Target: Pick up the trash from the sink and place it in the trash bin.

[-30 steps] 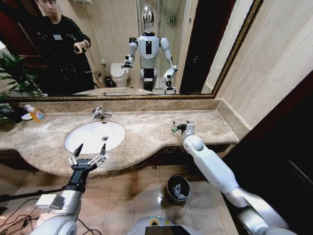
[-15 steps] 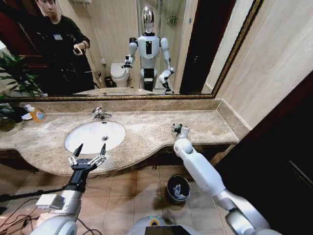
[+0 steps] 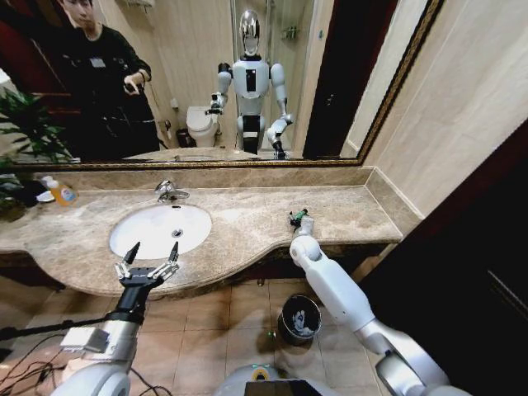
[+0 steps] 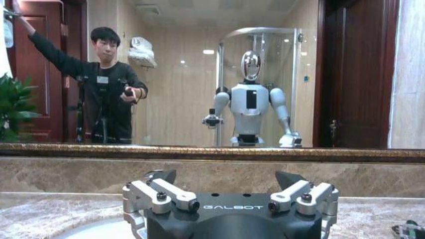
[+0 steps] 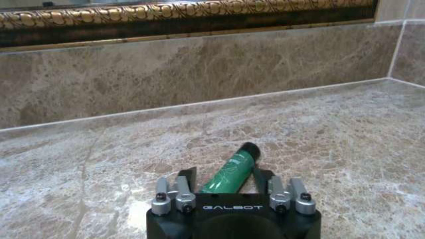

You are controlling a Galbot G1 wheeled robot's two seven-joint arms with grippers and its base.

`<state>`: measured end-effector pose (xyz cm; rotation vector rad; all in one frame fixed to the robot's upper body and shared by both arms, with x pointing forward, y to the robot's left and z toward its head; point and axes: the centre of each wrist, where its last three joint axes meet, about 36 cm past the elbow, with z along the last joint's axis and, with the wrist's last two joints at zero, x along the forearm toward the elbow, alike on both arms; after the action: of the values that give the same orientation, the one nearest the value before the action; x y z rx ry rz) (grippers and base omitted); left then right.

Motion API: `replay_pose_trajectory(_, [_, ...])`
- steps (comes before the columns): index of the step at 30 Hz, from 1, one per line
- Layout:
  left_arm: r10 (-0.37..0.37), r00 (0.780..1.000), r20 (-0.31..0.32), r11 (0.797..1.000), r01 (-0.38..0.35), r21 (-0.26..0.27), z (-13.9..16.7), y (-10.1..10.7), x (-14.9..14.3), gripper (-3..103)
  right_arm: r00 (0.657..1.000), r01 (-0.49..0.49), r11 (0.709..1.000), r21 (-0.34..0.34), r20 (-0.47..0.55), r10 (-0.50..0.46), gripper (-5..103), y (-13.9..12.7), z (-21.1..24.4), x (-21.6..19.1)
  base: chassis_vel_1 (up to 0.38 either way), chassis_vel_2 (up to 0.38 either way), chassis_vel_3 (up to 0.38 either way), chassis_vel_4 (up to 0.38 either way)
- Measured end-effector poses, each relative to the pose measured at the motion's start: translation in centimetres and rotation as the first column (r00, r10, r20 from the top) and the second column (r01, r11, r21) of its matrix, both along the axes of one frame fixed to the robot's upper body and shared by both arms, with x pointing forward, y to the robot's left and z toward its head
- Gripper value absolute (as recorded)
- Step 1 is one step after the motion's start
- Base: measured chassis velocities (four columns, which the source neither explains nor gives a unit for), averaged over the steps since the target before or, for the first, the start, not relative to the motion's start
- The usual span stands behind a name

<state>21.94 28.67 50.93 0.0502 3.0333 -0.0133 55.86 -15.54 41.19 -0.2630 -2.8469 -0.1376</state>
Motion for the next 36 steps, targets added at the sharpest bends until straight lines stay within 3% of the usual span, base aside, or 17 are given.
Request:
replay_pose_trajectory(5, [0.000,1.000,0.000,1.000,0.000,0.000,0.0,0.0,0.0,100,1.000,-0.010,1.000,-0.006,0.008,0.010,37,-0.2,-0.3,-0.2,0.000,0.000,0.000,0.000])
replay_pose_trajectory(6, [0.000,1.000,0.000,1.000,0.000,0.000,0.0,0.0,0.0,100,1.000,-0.011,1.000,-0.006,0.008,0.011,37,-0.2,-0.3,-0.2,0.000,0.000,0.000,0.000])
replay_pose_trajectory(7, [0.000,1.000,0.000,1.000,0.000,0.000,0.0,0.0,0.0,100,1.000,-0.014,1.000,-0.007,0.009,0.014,26,-0.3,-0.4,-0.3,0.000,0.000,0.000,0.000])
replay_pose_trajectory(11, [0.000,1.000,0.000,1.000,0.000,0.000,0.0,0.0,0.0,100,1.000,-0.019,1.000,-0.009,0.010,0.019,21,-0.3,-0.5,-0.3,0.000,0.000,0.000,0.000])
replay_pose_trajectory(15, [0.000,1.000,0.000,1.000,0.000,0.000,0.0,0.0,0.0,100,0.999,-0.029,0.999,-0.023,0.026,0.029,7,-0.7,-0.5,-0.7,0.000,0.000,0.000,0.000])
replay_pose_trajectory(20, [0.000,1.000,0.000,1.000,0.000,0.000,0.0,0.0,0.0,100,0.996,-0.062,0.997,-0.046,0.063,0.065,6,-1.5,0.0,-1.5,0.000,0.000,0.000,0.000])
replay_pose_trajectory(23, [0.000,1.000,0.000,1.000,0.000,0.000,0.0,0.0,0.0,100,0.985,-0.132,0.989,-0.072,0.100,0.139,6,-2.9,0.1,-2.5,0.000,0.000,0.000,0.000])
replay_pose_trajectory(26, [0.000,1.000,0.000,1.000,0.000,0.000,0.0,0.0,0.0,100,0.938,-0.309,0.944,-0.118,0.129,0.323,6,-6.1,0.1,-4.9,0.000,0.000,0.000,0.000])
replay_pose_trajectory(27, [0.000,1.000,0.000,1.000,0.000,0.000,0.0,0.0,0.0,100,0.938,-0.309,0.944,-0.118,0.129,0.323,6,-6.1,0.1,-4.9,0.000,0.000,0.000,0.000])
replay_pose_trajectory(30, [0.000,1.000,0.000,1.000,0.000,0.000,0.0,0.0,0.0,100,0.883,-0.429,0.892,-0.140,0.142,0.447,6,-8.6,0.9,-8.4,0.000,0.000,0.000,0.000])
replay_pose_trajectory(36, [0.000,1.000,0.000,1.000,0.000,0.000,0.0,0.0,0.0,100,0.846,-0.492,0.861,-0.131,0.160,0.508,6,-9.6,3.2,-12.2,0.000,0.000,0.000,0.000])
